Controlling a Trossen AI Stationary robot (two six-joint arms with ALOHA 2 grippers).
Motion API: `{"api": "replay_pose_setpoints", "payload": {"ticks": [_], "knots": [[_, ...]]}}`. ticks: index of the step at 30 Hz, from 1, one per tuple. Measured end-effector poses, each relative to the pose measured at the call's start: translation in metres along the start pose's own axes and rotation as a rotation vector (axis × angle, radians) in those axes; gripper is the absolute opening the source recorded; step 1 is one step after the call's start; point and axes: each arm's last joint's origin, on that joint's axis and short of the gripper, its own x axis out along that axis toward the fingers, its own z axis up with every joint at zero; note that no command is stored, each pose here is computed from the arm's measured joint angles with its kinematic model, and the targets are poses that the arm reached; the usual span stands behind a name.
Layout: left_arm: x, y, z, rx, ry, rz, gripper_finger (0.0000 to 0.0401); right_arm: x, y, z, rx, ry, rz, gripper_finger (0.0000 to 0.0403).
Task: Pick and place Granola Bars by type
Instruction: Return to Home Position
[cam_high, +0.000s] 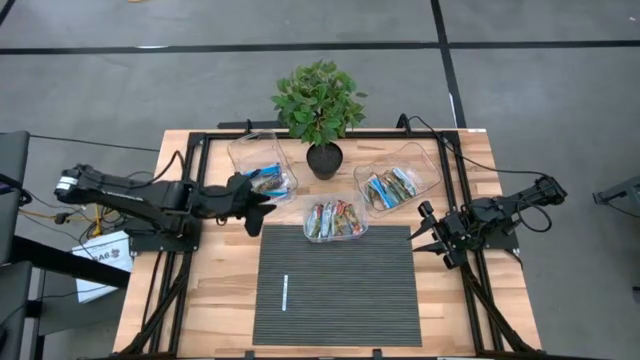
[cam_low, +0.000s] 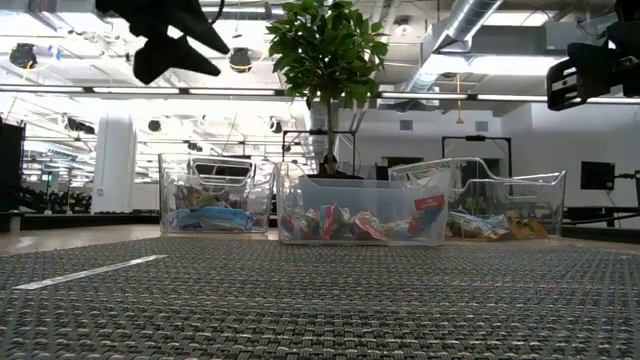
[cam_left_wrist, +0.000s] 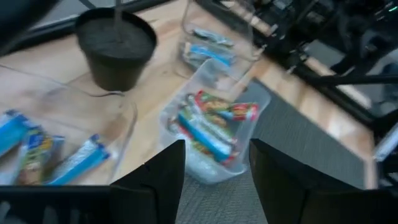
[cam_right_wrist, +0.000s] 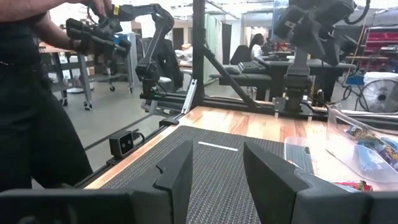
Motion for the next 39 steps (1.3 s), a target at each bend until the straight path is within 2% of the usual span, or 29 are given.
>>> {"api": "replay_pose_setpoints", "payload": {"ticks": [2, 5, 9, 14, 22, 24, 31, 39], "knots": [[-0.001, 0.001, -0.003, 0.032, 0.012, 0.024, 0.017, 0.0, 0.0, 0.0, 0.0, 0.0, 0.0, 0.0137], [-0.004, 0.0, -0.007, 0.038, 0.024, -0.025, 0.0169, 0.0, 0.0, 0.0, 0.0, 0.0, 0.0, 0.0135], [-0.003, -0.004, -0.013, 0.132, -0.106, -0.128, 0.0169, 0.0, 0.0, 0.0, 0.0, 0.0, 0.0, 0.0134], [-0.004, -0.009, -0.036, 0.307, -0.2, -0.414, 0.0169, 0.0, 0.0, 0.0, 0.0, 0.001, 0.0, 0.0137], [-0.018, 0.008, -0.073, 0.569, -0.238, -0.71, 0.0169, 0.0, 0.0, 0.0, 0.0, 0.001, 0.0, 0.0134], [-0.024, 0.014, -0.078, 0.591, -0.248, -0.761, 0.0169, 0.0, 0.0, 0.0, 0.0, 0.001, 0.0, 0.0135], [-0.033, 0.039, -0.101, 0.608, -0.209, -0.793, 0.0169, 0.0, 0.0, 0.0, 0.0, 0.001, 0.0, 0.0135], [-0.043, 0.057, -0.108, 0.601, -0.233, -0.813, 0.0169, 0.0, 0.0, 0.0, 0.0, 0.001, 0.0, 0.0134]]}}
